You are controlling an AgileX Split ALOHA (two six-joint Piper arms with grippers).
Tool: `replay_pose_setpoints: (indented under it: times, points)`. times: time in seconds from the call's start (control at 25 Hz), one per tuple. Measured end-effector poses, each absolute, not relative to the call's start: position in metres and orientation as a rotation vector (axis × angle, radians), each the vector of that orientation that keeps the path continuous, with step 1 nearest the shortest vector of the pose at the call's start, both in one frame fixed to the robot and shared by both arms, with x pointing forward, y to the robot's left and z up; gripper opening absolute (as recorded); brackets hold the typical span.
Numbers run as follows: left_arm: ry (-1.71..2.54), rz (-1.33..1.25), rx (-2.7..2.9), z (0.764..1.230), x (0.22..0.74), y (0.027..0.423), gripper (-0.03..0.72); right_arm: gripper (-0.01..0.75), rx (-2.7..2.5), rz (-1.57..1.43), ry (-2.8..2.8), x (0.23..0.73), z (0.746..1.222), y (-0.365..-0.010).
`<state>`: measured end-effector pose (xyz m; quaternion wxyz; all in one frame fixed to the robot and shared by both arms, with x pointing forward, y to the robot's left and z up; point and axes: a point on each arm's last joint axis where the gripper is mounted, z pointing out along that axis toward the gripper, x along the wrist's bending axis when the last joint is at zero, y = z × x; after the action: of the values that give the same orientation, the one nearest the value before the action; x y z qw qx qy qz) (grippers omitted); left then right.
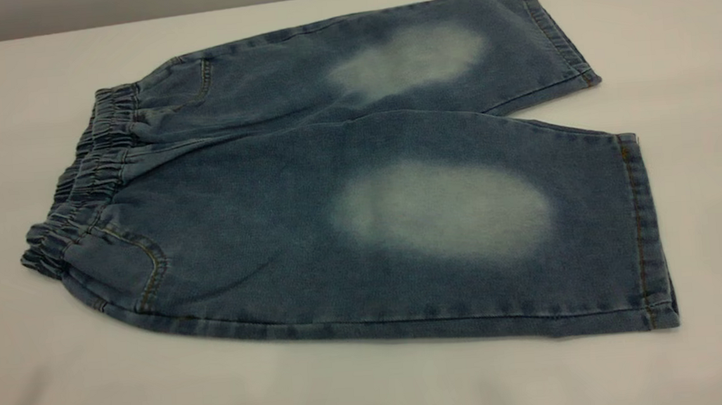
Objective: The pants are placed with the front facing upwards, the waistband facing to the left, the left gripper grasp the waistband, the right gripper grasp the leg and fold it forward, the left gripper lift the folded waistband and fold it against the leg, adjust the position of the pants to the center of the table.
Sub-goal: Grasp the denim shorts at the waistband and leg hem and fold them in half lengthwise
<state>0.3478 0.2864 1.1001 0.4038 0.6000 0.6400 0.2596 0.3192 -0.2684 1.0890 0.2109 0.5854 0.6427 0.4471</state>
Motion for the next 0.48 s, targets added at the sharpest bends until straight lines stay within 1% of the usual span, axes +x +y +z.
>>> replay_pose_setpoints:
  times: [0.12, 0.24, 0.48]
  points:
    - [1.733, 0.565, 1.513, 1.086, 0.378, 0.286, 0.518, 0.462, 1.71, 1.257, 1.82, 0.34, 1.083, -0.264]
    - [1.865, 0.453, 1.537, 1.067, 0.404, 0.285, 0.506, 0.462, 1.778, 1.202, 1.914, 0.361, 1.071, -0.26]
    - [1.999, 0.338, 1.642, 1.03, 0.451, 0.284, 0.473, 0.462, 1.954, 1.144, 1.998, 0.4, 1.045, -0.254]
